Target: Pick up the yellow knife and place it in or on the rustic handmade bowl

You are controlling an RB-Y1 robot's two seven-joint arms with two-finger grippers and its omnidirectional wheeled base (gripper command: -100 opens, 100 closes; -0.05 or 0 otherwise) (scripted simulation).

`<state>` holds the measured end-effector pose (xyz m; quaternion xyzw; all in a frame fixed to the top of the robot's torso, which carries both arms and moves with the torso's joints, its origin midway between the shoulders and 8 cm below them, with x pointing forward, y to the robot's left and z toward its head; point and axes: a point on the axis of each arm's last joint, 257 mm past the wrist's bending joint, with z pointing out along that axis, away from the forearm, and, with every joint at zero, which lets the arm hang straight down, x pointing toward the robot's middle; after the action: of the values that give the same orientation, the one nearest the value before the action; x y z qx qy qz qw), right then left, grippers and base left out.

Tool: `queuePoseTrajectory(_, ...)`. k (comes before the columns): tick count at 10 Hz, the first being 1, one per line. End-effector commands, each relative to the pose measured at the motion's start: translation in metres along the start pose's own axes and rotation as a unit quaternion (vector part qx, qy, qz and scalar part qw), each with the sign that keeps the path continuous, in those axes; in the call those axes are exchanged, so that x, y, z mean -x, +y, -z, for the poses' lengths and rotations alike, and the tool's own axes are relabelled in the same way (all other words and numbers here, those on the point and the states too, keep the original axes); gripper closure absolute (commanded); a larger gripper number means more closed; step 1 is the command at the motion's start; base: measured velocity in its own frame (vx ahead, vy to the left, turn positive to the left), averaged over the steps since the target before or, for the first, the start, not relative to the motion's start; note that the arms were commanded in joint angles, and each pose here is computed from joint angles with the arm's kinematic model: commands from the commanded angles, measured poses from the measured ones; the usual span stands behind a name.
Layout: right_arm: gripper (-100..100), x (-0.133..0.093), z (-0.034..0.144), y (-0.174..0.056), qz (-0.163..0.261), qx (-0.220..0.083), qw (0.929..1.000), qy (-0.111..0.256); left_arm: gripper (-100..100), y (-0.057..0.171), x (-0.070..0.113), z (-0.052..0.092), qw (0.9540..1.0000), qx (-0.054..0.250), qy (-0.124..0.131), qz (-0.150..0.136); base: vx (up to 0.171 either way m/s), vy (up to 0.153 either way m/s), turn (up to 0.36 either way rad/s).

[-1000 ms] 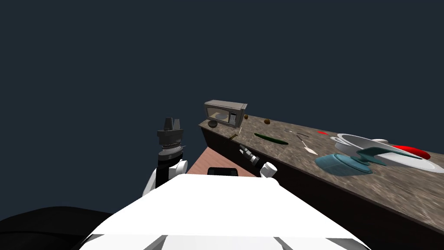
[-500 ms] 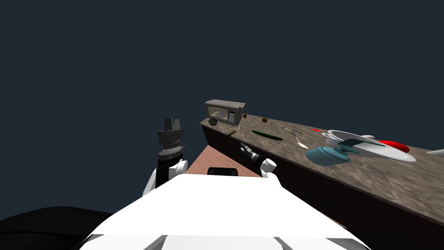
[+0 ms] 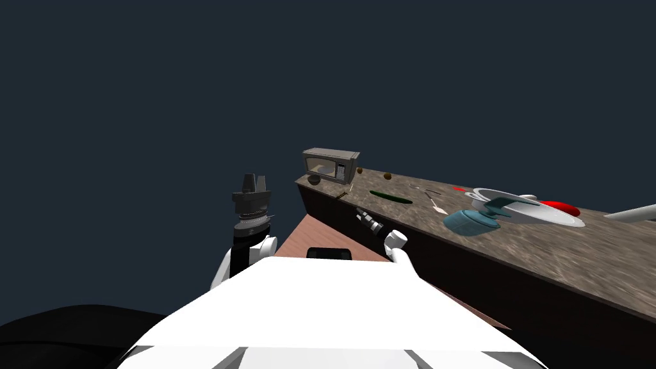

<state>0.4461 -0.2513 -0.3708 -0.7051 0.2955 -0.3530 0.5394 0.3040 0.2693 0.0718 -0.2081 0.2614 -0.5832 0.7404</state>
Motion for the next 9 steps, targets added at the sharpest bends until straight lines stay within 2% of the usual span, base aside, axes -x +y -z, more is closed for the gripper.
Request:
queuePoseTrajectory(1,-100,-0.006,-0.004,0.0,0.001,-0.002,1.0,0.005,0,0.0,0.0,0.0,1.0,0.0,0.0,0.0,0.009,0.031,-0.051)
queuePoseTrajectory(4,-100,-0.022,-0.016,-0.007,0.0,-0.016,0.9996,0.022,0,0.0,0.0,0.0,1.0,0.0,0.0,0.0,0.033,0.072,-0.1)
queuePoseTrajectory(9,-100,-0.021,-0.037,-0.017,-0.018,-0.043,0.9983,0.036,0,0.0,0.0,0.0,1.0,0.0,0.0,0.0,0.045,0.086,-0.08)
